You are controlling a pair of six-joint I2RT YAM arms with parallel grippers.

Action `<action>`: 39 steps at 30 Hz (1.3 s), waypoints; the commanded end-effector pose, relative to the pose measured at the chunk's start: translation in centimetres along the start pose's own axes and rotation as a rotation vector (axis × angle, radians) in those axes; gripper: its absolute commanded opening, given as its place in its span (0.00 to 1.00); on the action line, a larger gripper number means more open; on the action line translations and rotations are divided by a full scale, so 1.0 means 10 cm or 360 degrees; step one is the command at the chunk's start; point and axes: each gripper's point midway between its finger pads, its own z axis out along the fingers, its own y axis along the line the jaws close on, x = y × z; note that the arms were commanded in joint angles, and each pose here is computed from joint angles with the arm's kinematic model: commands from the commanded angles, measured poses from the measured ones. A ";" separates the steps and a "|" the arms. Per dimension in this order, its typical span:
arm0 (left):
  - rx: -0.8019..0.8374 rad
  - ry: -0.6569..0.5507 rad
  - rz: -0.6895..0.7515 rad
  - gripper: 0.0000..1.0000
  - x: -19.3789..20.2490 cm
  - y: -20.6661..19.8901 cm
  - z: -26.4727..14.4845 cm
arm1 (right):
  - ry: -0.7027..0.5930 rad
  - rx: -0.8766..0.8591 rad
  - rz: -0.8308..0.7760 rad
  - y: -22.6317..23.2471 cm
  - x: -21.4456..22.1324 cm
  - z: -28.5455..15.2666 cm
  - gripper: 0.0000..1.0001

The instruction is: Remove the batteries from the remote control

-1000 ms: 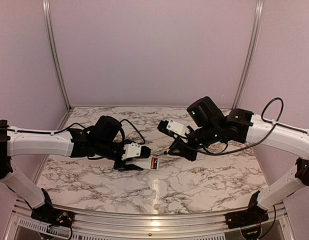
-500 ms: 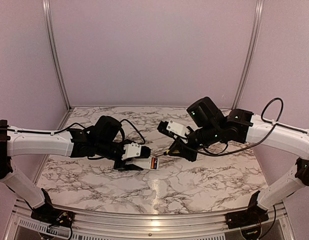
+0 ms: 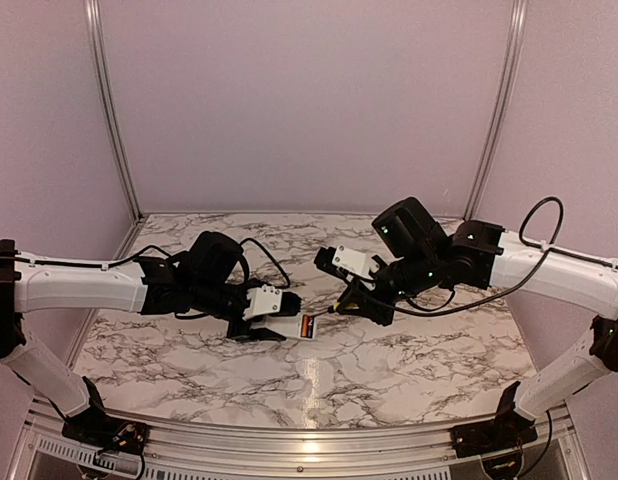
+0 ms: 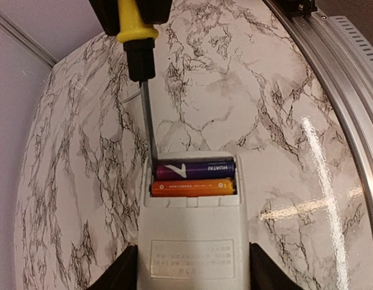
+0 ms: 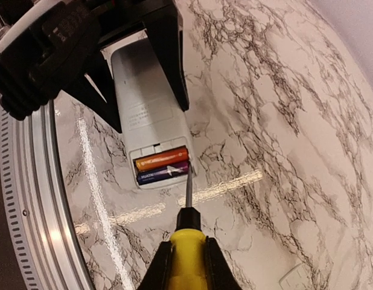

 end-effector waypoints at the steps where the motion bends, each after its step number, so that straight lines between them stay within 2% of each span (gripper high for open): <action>1: -0.0037 -0.0092 0.0023 0.00 -0.14 0.07 -0.06 | 0.0079 -0.0015 -0.0009 0.00 0.15 0.09 0.00; 20: -0.0039 -0.0106 0.0031 0.00 -0.18 0.10 -0.05 | 0.0076 -0.0088 -0.0002 0.05 0.14 0.25 0.00; 39: -0.0029 -0.0090 0.0047 0.00 -0.17 0.10 -0.04 | 0.0167 -0.0202 0.0044 0.13 0.19 0.44 0.00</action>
